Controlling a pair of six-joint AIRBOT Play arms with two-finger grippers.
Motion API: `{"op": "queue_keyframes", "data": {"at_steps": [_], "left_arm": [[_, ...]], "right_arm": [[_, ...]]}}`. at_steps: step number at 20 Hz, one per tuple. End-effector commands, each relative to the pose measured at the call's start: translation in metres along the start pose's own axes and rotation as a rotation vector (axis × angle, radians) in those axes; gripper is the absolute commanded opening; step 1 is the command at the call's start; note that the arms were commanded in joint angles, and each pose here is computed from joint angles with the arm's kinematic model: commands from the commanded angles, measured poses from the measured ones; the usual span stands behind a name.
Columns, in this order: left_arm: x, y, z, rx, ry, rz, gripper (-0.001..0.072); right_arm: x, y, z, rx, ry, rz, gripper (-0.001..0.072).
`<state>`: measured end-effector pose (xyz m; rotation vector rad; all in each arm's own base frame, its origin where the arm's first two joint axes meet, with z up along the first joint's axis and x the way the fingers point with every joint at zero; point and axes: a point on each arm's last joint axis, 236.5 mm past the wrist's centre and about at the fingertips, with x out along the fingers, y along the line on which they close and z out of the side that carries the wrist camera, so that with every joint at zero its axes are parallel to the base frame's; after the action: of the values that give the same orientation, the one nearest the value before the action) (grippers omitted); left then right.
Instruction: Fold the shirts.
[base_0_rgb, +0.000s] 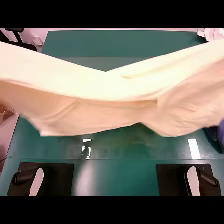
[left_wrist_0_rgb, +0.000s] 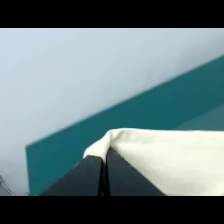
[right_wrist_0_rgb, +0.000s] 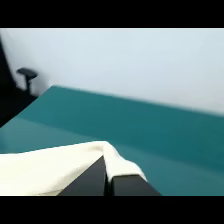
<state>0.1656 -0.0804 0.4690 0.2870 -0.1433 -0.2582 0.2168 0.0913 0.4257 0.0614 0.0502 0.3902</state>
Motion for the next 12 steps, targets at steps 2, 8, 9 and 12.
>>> {"op": "queue_keyframes", "data": {"at_steps": [2,8,9,12], "left_arm": [[-0.046,-0.002,0.059,0.105,-0.163,0.091,0.0022],[-0.031,-0.006,0.033,0.068,-0.091,0.042,0.0023],[-0.021,-0.006,0.015,0.047,-0.042,0.022,0.0022],[0.016,-0.016,-0.054,-0.083,0.096,-0.076,0.0023]], "right_arm": [[-0.048,0.044,0.059,-0.258,-0.232,-0.103,0.002],[-0.052,0.046,0.052,-0.276,-0.246,-0.113,0.0021],[-0.045,0.037,0.044,-0.243,-0.229,-0.112,0.0021],[-0.019,-0.003,-0.001,-0.116,-0.136,-0.117,0.002]]}}
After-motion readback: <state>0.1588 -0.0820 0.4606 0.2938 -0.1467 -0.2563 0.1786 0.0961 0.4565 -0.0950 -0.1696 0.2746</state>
